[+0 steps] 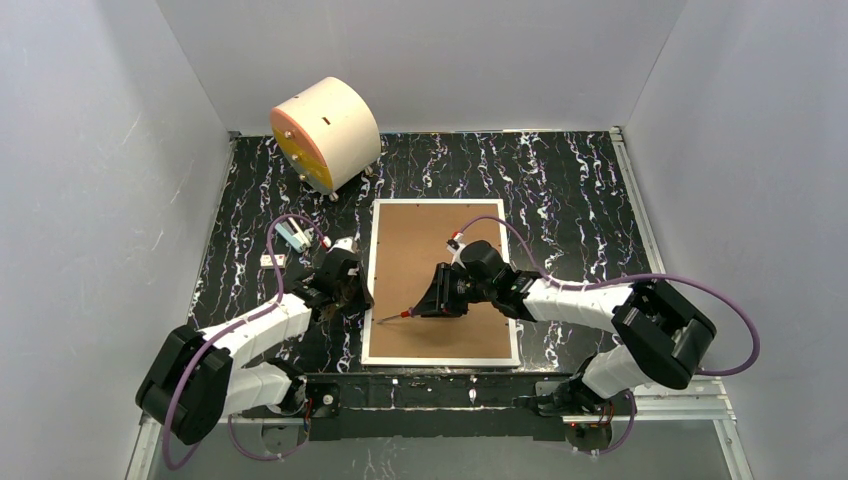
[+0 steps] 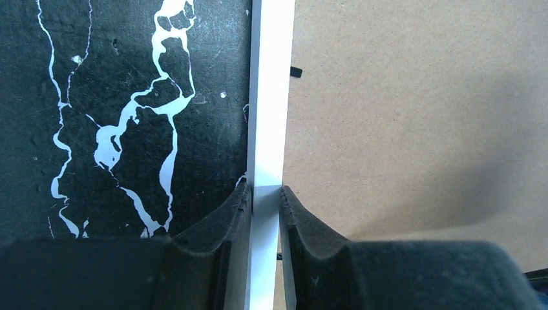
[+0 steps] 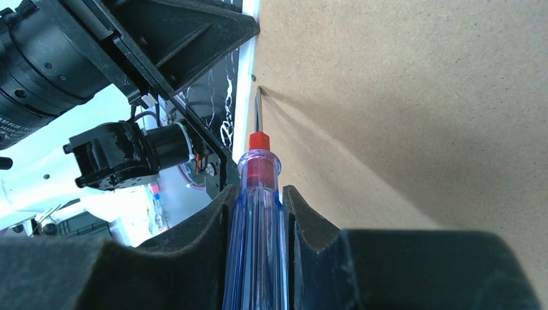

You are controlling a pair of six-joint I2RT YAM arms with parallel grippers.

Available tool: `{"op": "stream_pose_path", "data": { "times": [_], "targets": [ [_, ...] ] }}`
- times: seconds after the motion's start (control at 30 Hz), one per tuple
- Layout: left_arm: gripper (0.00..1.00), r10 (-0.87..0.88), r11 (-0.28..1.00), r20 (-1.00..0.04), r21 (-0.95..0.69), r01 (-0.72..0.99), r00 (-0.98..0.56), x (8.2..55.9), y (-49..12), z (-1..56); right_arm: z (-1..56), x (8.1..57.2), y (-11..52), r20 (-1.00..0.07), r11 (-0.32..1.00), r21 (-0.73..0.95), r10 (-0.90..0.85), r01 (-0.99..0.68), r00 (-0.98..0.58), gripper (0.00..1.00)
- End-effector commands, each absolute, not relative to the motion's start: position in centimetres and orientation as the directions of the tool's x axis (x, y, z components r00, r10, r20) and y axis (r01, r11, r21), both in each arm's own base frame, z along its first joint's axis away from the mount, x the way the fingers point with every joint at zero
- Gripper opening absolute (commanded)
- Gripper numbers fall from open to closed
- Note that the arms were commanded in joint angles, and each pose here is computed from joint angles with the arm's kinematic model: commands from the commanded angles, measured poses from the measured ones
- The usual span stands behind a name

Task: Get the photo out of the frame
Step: Release the photo frame item from the photo frame.

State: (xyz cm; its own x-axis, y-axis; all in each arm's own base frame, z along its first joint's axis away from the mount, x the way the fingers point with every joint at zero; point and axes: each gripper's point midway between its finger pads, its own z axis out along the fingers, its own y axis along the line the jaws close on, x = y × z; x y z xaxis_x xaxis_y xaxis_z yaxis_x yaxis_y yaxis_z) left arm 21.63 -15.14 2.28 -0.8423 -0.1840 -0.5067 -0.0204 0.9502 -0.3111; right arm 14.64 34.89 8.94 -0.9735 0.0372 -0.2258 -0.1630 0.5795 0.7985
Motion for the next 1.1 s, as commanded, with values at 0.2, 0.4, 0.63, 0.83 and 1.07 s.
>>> {"op": "stream_pose_path", "data": {
  "times": [0.2, 0.4, 0.63, 0.83, 1.07],
  "targets": [
    [0.13, -0.146, 0.966, -0.473, -0.257, -0.023, -0.869, 20.1, -13.9, 1.2, 8.4, 15.2, 34.9, -0.242, 0.614, 0.772, 0.046, -0.164, -0.969, 0.01],
    [0.11, -0.146, 0.965, -0.470, -0.262, -0.020, -0.871, 20.0, -14.0, 1.2, 8.0, 15.4, 34.8, -0.232, 0.614, 0.778, 0.080, -0.135, -0.969, 0.01],
    [0.09, -0.146, 0.964, -0.472, -0.265, -0.018, -0.869, 20.1, -14.0, 1.3, 8.2, 15.6, 34.8, -0.239, 0.623, 0.770, 0.081, -0.138, -0.968, 0.01],
    [0.05, -0.149, 0.960, -0.466, -0.281, -0.013, -0.872, 20.0, -14.3, 1.3, 7.7, 15.2, 35.3, -0.215, 0.605, 0.786, 0.075, -0.127, -0.974, 0.01],
    [0.00, -0.170, 0.951, -0.453, -0.309, -0.024, -0.875, 19.8, -14.7, 1.1, 7.6, 15.1, 35.7, -0.222, 0.606, 0.783, 0.065, -0.138, -0.973, 0.01]
  ]
}}
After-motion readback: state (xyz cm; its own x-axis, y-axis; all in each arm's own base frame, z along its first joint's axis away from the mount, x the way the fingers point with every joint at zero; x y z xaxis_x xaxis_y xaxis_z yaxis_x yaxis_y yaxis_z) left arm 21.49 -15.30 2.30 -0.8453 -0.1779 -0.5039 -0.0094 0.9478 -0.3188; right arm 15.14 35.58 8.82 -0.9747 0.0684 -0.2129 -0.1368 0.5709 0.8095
